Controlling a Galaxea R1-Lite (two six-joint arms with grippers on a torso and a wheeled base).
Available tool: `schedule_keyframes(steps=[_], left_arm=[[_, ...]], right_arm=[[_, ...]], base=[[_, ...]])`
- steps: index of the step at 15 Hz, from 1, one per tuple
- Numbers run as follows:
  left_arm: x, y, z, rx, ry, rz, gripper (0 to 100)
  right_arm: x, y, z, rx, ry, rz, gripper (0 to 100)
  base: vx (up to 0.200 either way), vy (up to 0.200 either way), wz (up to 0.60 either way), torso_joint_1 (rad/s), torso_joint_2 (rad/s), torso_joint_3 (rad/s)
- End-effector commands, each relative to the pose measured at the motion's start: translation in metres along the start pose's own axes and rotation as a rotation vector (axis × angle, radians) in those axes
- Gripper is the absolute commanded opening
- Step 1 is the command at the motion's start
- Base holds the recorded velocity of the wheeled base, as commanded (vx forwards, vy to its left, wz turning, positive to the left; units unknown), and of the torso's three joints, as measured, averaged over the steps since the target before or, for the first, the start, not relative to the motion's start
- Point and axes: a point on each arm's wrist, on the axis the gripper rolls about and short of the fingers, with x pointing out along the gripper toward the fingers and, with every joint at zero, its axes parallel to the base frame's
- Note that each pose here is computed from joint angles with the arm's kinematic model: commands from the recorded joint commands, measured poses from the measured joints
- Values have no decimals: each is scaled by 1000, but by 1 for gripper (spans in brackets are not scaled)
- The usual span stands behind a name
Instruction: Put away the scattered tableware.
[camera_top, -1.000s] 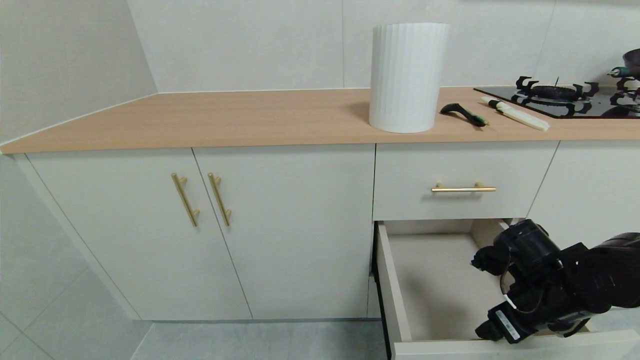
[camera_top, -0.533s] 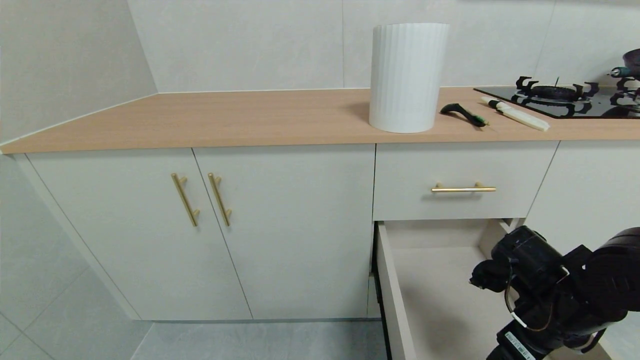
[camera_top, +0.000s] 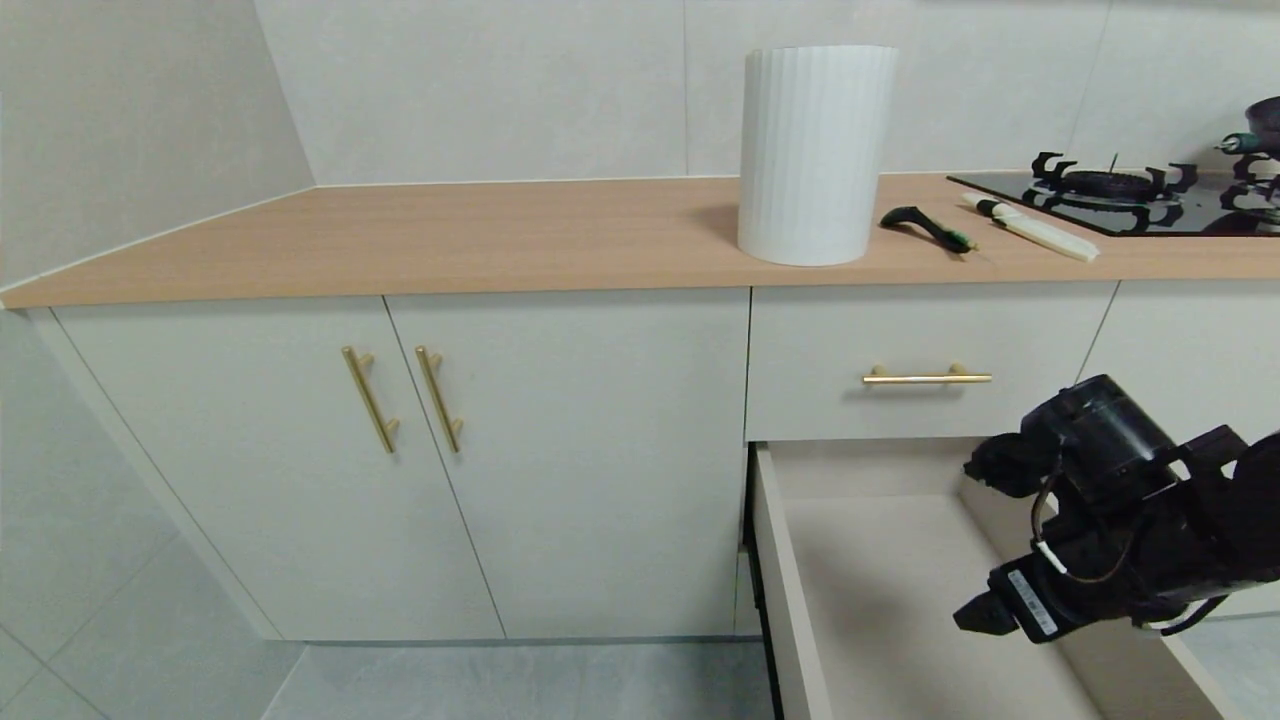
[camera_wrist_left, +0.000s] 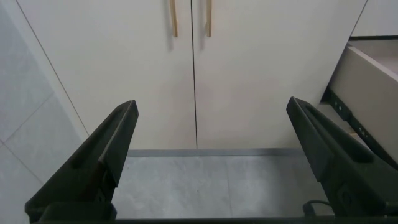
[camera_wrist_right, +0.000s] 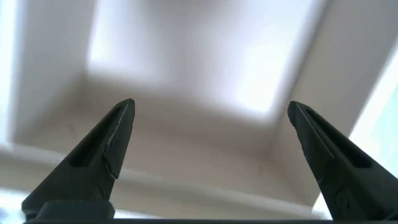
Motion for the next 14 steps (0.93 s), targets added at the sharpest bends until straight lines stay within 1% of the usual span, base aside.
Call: schedule_keyframes(steps=[1, 2, 5, 9, 14], left_arm=[[0, 0, 0, -1, 1, 1, 100], [0, 0, 0, -1, 1, 1, 100], [0, 0, 0, -1, 1, -1, 100], [0, 0, 0, -1, 1, -1, 100], [0, 0, 0, -1, 1, -1, 100]], right_arm=[[-16, -12, 6, 52, -117, -19, 100], [-19, -15, 7, 64, -144, -25, 100], [-26, -18, 8, 75, -168, -28, 100], [-29, -19, 7, 77, -177, -31, 100], [-28, -19, 8, 80, -189, -33, 100]], base=[[0, 0, 0, 0, 0, 0], [0, 0, 0, 0, 0, 0], [0, 0, 0, 7, -20, -7], [0, 0, 0, 67, -235, -245], [0, 0, 0, 177, -515, -291]])
